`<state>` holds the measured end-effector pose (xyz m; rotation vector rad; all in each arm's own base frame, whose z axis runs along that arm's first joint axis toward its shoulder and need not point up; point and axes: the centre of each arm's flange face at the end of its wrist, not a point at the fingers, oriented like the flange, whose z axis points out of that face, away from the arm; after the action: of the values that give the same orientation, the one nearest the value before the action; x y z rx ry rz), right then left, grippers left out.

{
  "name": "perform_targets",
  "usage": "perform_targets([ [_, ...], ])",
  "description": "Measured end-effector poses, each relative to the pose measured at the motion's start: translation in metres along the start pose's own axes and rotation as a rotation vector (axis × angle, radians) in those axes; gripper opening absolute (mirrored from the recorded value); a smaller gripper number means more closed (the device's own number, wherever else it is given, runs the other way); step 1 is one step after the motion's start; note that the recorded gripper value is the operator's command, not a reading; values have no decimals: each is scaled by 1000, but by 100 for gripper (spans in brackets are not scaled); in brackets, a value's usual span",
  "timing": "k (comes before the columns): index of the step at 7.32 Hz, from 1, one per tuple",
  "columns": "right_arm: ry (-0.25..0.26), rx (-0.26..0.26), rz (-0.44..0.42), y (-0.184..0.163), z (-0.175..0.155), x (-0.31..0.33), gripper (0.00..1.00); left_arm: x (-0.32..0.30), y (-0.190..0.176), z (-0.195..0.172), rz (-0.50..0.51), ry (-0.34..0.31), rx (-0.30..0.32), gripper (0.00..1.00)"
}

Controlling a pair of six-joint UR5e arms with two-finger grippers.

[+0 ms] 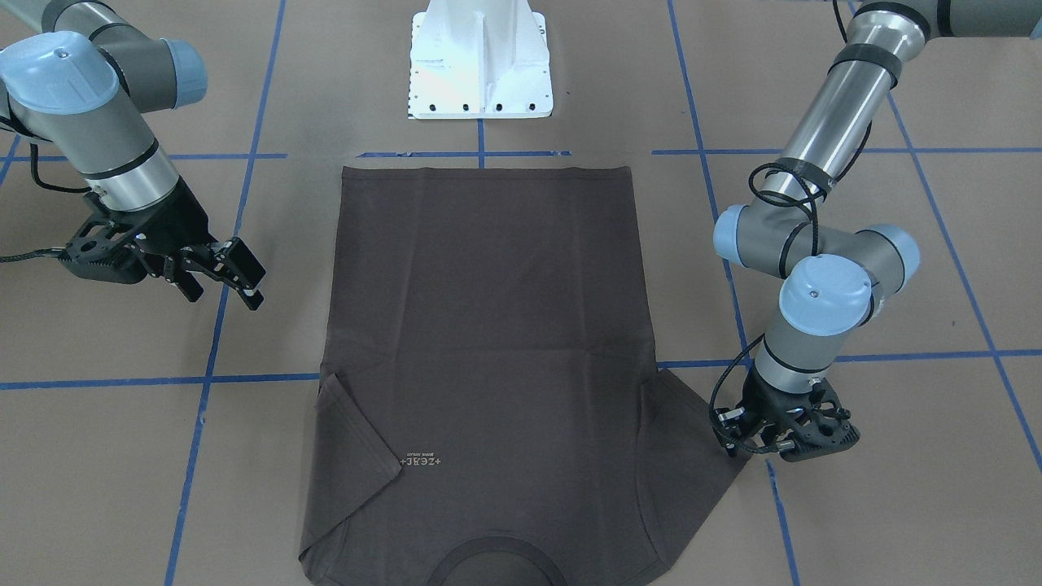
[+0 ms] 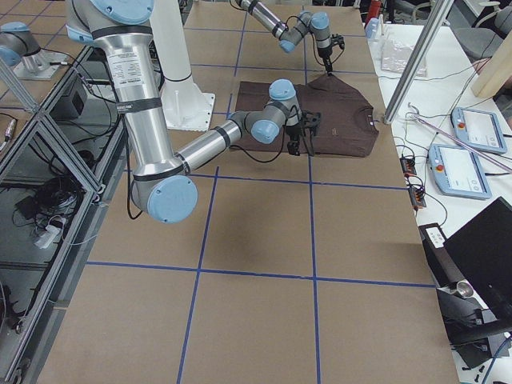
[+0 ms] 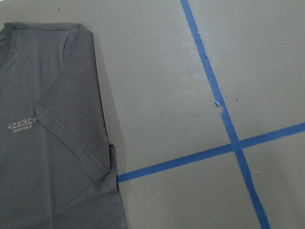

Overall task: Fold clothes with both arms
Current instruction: 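Move the left gripper to the sleeve nearest it while the right gripper draws back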

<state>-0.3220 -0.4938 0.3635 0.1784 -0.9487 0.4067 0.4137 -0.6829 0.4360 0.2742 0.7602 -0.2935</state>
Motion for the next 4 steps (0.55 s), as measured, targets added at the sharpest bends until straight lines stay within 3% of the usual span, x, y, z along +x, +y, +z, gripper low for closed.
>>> perform_targets([
  [4,0,1,0,-1,1,0,100,-1,1,2,0,-4,-2,59],
])
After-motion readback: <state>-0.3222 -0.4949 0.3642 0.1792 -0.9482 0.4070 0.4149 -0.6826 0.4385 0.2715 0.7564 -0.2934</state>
